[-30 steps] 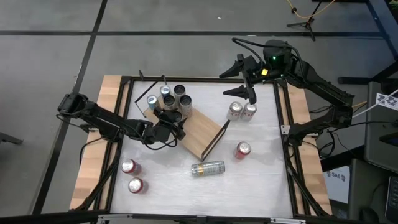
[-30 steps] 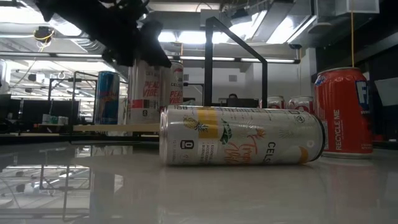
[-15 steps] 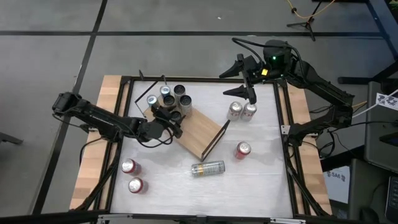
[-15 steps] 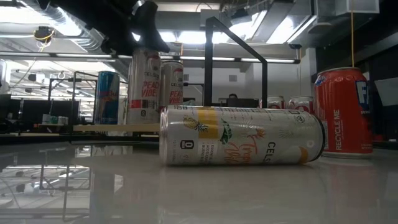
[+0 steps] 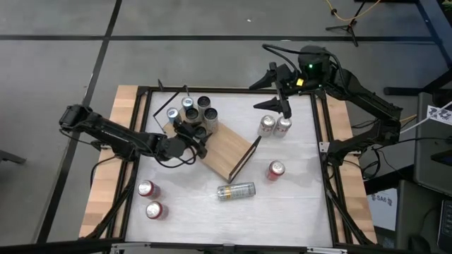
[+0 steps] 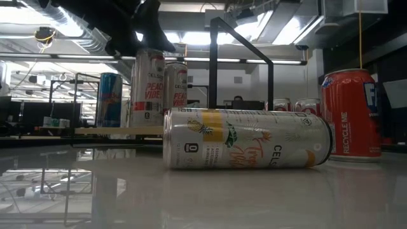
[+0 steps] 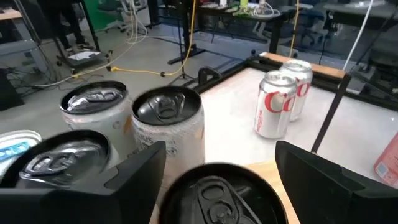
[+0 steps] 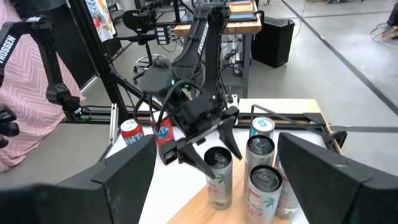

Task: Place canned beverage on shelf
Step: Put the white-pink soda can aligned with the white-pink soda can on the shelf

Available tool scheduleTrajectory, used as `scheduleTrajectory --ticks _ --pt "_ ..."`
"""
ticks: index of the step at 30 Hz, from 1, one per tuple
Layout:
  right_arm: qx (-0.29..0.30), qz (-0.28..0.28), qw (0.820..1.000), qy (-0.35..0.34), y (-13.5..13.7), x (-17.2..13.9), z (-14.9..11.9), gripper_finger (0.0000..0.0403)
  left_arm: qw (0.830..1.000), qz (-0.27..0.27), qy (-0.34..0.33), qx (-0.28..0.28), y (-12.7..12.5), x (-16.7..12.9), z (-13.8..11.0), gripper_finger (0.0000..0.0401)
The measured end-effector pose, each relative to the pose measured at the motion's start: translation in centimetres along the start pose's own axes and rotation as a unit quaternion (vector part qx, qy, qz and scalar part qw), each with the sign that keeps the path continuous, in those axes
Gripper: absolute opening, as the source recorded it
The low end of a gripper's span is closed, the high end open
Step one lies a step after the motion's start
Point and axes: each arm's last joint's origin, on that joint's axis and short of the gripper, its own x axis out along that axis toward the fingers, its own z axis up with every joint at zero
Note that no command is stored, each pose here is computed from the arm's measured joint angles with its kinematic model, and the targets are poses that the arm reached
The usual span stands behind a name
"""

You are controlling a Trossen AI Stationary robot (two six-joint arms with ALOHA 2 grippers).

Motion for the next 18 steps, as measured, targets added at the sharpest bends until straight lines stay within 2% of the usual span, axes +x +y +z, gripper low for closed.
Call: scheduleTrajectory --ticks 7,11,18 --pt "0.006 0.001 1.0 0.009 0.0 0.0 -0.2 0.0331 0.998 -0.013 -0.032 -0.045 0.7 -1.4 2.5 0.0295" --pt "0.008 0.001 1.0 0.012 0.0 0.0 -0.3 0.0331 0.996 -0.044 -0.044 -0.066 0.8 -2.5 3.8 0.0295" --pt "0.016 0.002 1.0 0.024 0.0 0.0 -0.5 0.0331 0.993 -0.079 -0.028 -0.081 0.5 -4.0 3.6 0.0295"
